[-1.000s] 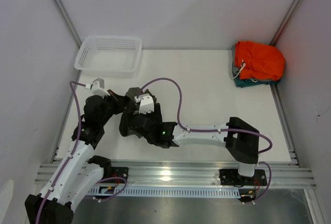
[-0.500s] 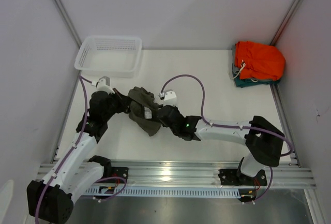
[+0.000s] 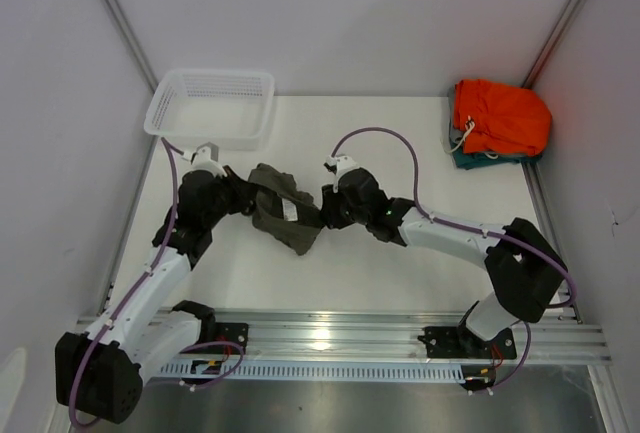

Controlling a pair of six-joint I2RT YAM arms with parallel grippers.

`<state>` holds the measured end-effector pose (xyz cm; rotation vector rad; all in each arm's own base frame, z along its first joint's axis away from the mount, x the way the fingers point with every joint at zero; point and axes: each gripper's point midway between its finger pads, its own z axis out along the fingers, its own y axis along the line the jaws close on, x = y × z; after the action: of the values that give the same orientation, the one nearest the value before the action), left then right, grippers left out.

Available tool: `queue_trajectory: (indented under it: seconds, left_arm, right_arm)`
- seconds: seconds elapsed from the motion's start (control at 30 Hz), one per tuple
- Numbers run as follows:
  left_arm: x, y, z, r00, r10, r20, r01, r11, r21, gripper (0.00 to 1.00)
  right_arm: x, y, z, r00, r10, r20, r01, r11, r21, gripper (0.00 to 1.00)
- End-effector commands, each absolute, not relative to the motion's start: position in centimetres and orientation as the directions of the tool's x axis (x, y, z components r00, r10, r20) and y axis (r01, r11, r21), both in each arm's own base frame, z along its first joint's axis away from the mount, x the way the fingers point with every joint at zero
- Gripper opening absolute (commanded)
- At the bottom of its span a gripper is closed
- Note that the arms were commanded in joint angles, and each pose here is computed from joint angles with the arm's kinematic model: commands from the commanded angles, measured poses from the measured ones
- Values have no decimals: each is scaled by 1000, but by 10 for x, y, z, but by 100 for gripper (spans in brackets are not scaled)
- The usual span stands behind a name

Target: Fold and stack the shorts

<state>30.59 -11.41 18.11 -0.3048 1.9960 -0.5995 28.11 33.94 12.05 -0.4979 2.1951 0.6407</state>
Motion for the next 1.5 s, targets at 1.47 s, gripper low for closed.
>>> queue_trajectory:
  seconds: [1.47]
  left_arm:
    - [387, -397, 239, -463, -131, -877, 671, 595, -443, 19]
  right_arm:
    - [177, 315, 200, -748, -54, -661, -535, 638, 553, 0]
